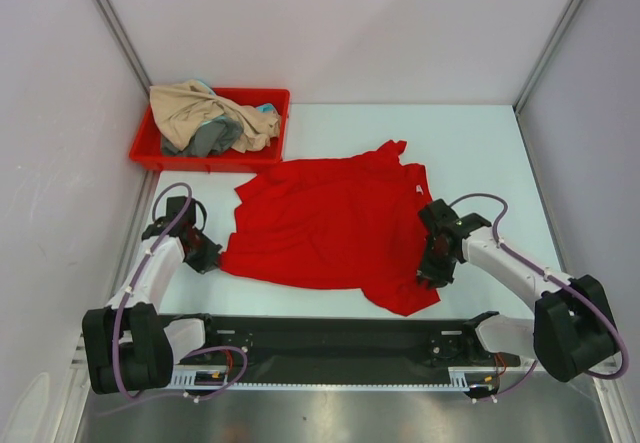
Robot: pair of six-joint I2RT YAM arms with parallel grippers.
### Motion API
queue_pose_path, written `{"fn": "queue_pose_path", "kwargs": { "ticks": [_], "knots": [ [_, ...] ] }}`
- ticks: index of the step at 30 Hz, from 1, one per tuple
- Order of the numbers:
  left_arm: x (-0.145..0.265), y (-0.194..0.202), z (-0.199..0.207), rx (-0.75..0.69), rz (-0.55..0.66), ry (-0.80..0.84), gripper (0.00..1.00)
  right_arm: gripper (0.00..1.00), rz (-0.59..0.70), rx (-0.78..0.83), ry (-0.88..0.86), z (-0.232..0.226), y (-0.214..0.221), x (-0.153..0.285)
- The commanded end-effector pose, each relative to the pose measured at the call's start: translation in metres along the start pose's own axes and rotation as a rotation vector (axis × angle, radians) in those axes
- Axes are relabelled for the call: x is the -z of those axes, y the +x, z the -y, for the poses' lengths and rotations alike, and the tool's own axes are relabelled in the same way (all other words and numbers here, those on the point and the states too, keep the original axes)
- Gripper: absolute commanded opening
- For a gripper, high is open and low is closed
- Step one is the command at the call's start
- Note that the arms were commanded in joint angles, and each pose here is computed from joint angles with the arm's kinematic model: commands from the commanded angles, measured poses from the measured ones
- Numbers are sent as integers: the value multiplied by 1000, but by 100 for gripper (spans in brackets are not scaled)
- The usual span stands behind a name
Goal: Fold and stack the t-shirts
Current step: Flatten the tshirt out
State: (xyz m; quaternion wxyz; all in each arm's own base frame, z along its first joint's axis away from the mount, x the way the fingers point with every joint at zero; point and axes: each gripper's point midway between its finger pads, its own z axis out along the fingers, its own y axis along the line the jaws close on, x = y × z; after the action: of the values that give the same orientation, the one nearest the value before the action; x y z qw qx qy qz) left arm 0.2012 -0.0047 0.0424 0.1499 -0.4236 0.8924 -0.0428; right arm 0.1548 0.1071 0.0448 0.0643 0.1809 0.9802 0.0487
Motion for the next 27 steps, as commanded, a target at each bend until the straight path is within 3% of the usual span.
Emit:
{"fn": "queue_pose_path", "kwargs": {
  "ticks": [1,3,7,14,27],
  "knots": [
    [4,-4,4,6,15,26,0,30,6,-7,-24,-3,-4,-2],
    [3,-4,4,8,13,24,0,31,11,-3,-25,-2,-7,-2],
    [2,-4,5,9,14,26,0,50,29,56,-25,-1,-12,0],
    [1,-4,5,11,10,21,0,49,53,87,-113,-19,-18,-10],
    [-2,-1,8,-3,-15,38,0,48,34,121,-84,-21,-13,-24]
  ]
}}
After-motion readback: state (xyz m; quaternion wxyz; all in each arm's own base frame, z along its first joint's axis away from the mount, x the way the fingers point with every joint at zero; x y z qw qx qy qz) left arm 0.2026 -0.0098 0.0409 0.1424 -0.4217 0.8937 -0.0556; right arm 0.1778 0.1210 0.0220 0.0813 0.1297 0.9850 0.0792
